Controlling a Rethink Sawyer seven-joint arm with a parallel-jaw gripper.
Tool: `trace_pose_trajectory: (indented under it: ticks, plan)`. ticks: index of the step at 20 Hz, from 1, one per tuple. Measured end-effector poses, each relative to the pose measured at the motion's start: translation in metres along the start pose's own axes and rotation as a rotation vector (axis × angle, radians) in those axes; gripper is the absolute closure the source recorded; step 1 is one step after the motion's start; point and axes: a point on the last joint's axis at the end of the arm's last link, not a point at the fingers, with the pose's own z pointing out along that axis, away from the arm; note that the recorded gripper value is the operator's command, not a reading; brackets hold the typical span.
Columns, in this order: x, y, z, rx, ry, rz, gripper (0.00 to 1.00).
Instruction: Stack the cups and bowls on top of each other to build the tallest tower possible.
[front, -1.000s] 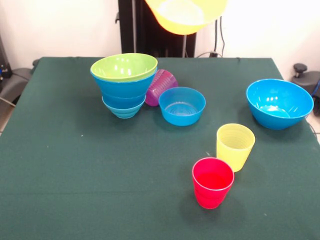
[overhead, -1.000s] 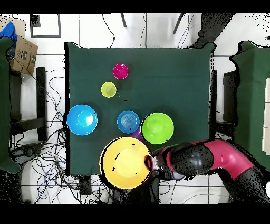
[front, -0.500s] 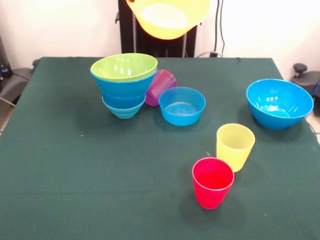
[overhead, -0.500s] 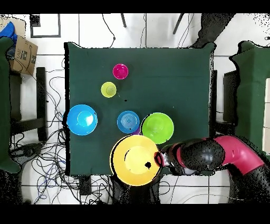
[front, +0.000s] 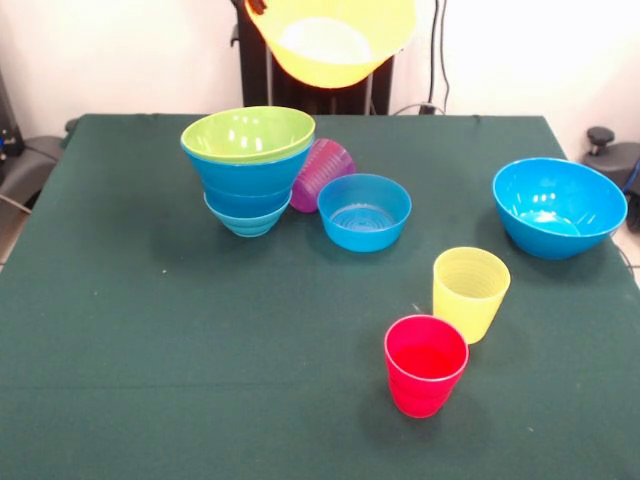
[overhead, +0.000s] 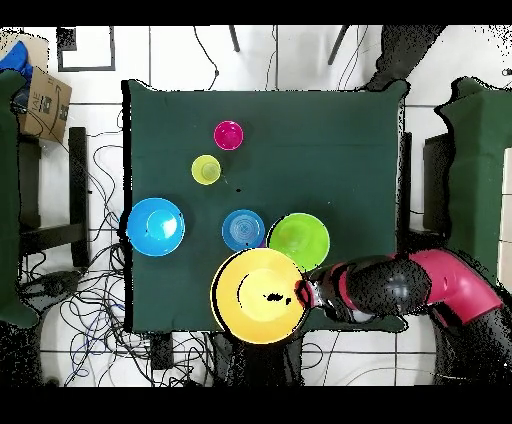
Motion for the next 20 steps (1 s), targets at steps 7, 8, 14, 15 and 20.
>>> trace_pose_trajectory:
  ticks: [7,8,14,15,20]
  plan:
    - [-0.007,-0.009,0.005,0.01,-0.019,-0.015,1.0]
    - [-0.009,-0.01,0.006,0.011,-0.023,-0.018,1.0]
    - [-0.016,-0.023,0.007,0.027,-0.037,-0.039,1.0]
    - [-0.019,-0.028,0.006,0.034,-0.04,-0.051,1.0]
    - [-0.023,-0.041,0.001,0.046,-0.032,-0.08,1.0]
